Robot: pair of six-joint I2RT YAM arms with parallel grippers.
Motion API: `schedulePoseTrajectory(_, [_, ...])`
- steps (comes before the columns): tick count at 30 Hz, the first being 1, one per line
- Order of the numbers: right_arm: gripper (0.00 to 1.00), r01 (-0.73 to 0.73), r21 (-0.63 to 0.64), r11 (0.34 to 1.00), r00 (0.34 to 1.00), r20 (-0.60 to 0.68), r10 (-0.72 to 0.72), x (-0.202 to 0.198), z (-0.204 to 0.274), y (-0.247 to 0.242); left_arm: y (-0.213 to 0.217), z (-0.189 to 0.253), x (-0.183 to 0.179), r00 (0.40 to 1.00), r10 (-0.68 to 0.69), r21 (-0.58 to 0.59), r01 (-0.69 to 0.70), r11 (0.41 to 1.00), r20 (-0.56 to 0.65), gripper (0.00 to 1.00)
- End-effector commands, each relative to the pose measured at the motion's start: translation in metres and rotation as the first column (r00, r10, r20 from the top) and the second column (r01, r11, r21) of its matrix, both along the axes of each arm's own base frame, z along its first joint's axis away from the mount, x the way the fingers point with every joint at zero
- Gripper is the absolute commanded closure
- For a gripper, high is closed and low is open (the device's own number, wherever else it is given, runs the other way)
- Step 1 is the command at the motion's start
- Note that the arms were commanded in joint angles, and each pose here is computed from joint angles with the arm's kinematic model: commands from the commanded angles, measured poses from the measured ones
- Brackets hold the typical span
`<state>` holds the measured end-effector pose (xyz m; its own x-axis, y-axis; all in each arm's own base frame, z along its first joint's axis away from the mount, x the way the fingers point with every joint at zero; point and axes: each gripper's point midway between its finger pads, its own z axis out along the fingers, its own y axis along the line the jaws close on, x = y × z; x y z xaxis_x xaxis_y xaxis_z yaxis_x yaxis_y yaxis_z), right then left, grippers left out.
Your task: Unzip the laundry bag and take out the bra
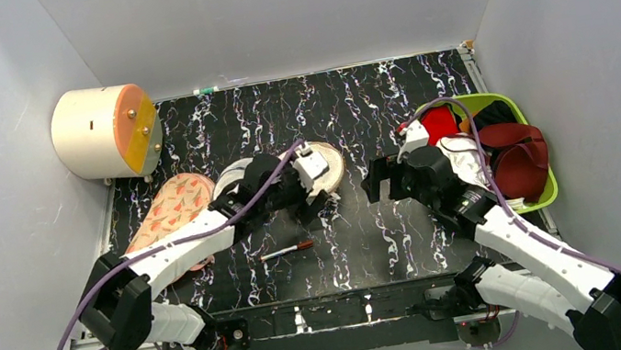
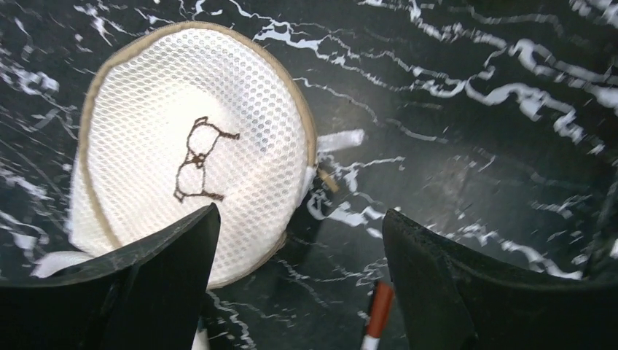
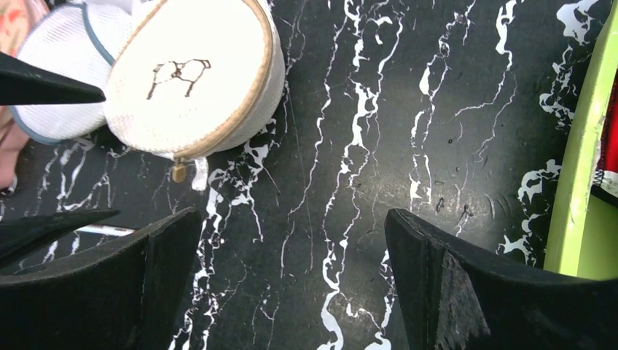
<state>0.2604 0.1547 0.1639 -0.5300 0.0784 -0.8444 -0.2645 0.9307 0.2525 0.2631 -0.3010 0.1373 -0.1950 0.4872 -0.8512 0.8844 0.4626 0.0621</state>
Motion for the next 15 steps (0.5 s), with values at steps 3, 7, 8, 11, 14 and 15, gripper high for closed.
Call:
schedulePoseTrajectory(3, [0.02,0.019,0.076,0.997,0.996,0.083,-0.025,0.006,0.022,0.002,0.011,0.015,0.002,0.886,-0.296,0.232,0.222,0.947,0.357,0.34])
schedulePoseTrajectory(7, [0.02,0.006,0.09,0.996,0.997,0.076,-0.013,0.007,0.021,0.007,0.013,0.005,0.017,0.85,-0.332,0.325,0.205,0.923,0.409,0.45])
schedulePoseTrajectory(8, [0.02,-0.001,0.097,0.995,0.998,0.069,-0.006,0.007,0.019,0.01,0.01,0.006,0.019,0.847,-0.326,0.31,0.203,0.929,0.42,0.46])
schedulePoseTrajectory(11, [0.02,-0.031,0.119,0.992,0.999,0.044,0.026,0.007,0.014,0.02,-0.003,0.003,0.011,0.856,-0.324,0.23,0.248,0.941,0.402,0.44])
schedulePoseTrajectory(14, [0.02,-0.072,0.123,0.99,0.997,0.023,0.07,0.007,0.009,0.029,-0.01,-0.009,0.007,0.871,-0.332,0.214,0.269,0.939,0.363,0.41])
schedulePoseTrajectory(15, [0.02,-0.086,0.123,0.989,0.996,0.018,0.084,0.007,0.009,0.031,-0.011,-0.009,0.012,0.882,-0.305,0.208,0.243,0.947,0.36,0.42])
